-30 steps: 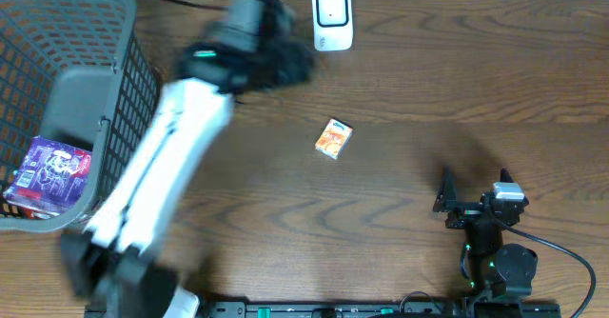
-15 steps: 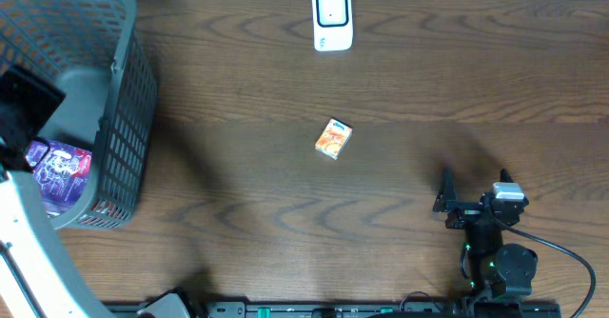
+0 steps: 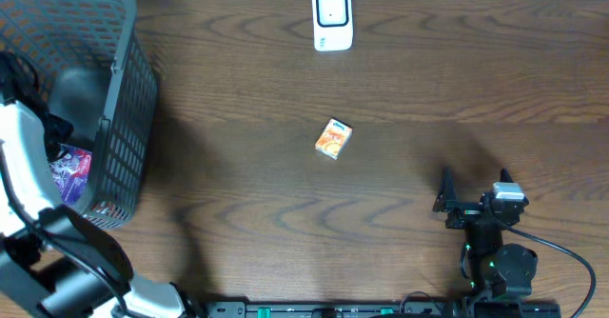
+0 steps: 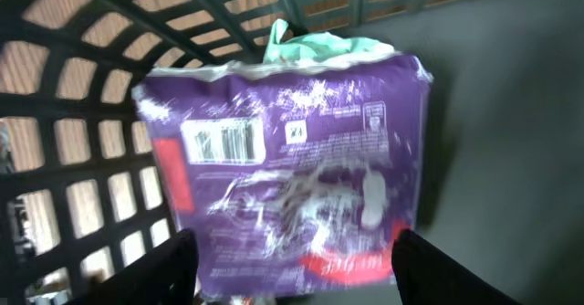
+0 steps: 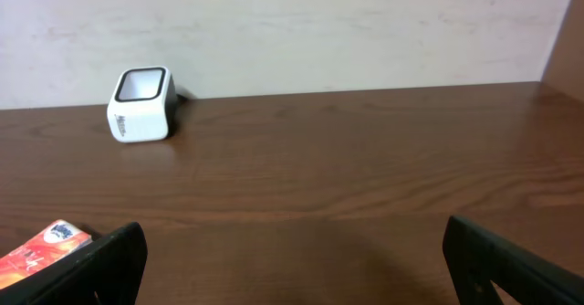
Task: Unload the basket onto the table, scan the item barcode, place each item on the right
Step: 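Reach left gripper into basket and grasp the purple snack bag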
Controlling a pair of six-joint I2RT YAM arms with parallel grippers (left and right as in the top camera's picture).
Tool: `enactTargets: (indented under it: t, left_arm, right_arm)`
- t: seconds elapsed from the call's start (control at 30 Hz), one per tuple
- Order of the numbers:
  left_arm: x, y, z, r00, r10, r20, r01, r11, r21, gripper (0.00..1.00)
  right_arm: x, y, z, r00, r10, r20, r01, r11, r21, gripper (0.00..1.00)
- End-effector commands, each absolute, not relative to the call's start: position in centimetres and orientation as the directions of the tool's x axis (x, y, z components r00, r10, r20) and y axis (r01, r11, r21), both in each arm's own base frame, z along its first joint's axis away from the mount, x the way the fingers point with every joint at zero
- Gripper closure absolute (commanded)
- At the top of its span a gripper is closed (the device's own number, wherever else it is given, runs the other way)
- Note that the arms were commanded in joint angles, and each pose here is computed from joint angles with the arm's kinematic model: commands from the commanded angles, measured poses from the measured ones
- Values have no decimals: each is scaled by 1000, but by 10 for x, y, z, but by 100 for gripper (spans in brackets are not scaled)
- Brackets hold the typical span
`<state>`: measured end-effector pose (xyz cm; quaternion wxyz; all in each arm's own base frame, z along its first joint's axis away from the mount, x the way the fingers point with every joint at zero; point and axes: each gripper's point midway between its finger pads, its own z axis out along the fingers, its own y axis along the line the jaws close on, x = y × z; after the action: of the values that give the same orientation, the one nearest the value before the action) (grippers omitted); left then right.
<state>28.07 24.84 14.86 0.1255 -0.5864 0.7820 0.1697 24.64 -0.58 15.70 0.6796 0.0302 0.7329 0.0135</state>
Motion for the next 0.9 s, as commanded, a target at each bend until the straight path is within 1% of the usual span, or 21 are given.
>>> enactTargets:
  t: [0.0, 0.17, 0.3, 0.53, 0.57, 0.67, 0.73, 0.77, 0.8, 0.87]
  left_arm:
    - [283, 261, 126, -246, -881, -405, -967, 192, 169, 32]
    - [298, 265, 97, -270, -878, -395, -958, 207, 196, 32]
    - [304, 268, 77, -313, -857, -409, -939, 216, 267, 32]
    - [300, 265, 34, -353, -876, -330, -908, 236, 345, 34]
    - [298, 264, 30, -358, -877, -319, -904, 240, 355, 38]
    - [293, 261, 17, -387, -880, -275, -881, 265, 392, 57]
    - [291, 259, 16, -395, -881, -259, -875, 275, 399, 75]
    - [291, 257, 17, -393, -884, -253, -877, 278, 391, 81]
    - [292, 255, 17, -390, -888, -244, -881, 283, 380, 92]
    - [295, 248, 21, -383, -898, -218, -889, 295, 349, 92]
  right_arm:
    - [246, -4, 156, -75, 72, -995, 19, 997, 71, 1]
    - [246, -4, 156, -75, 72, -995, 19, 997, 71, 1]
    - [246, -4, 156, -75, 72, -995, 19, 997, 71, 1]
    - [246, -4, 156, -75, 72, -995, 19, 997, 71, 1]
    - [246, -4, 156, -75, 72, -995, 19, 997, 71, 1]
    - [246, -4, 156, -75, 72, -995, 19, 997, 71, 1]
    - [246, -4, 156, -75, 72, -995, 19, 997, 71, 1]
    - [246, -4, 156, -75, 72, -995, 19, 997, 71, 1]
    - [246, -4, 156, -75, 72, -995, 19, 997, 71, 1]
    - [246, -4, 156, -75, 72, -995, 19, 997, 71, 1]
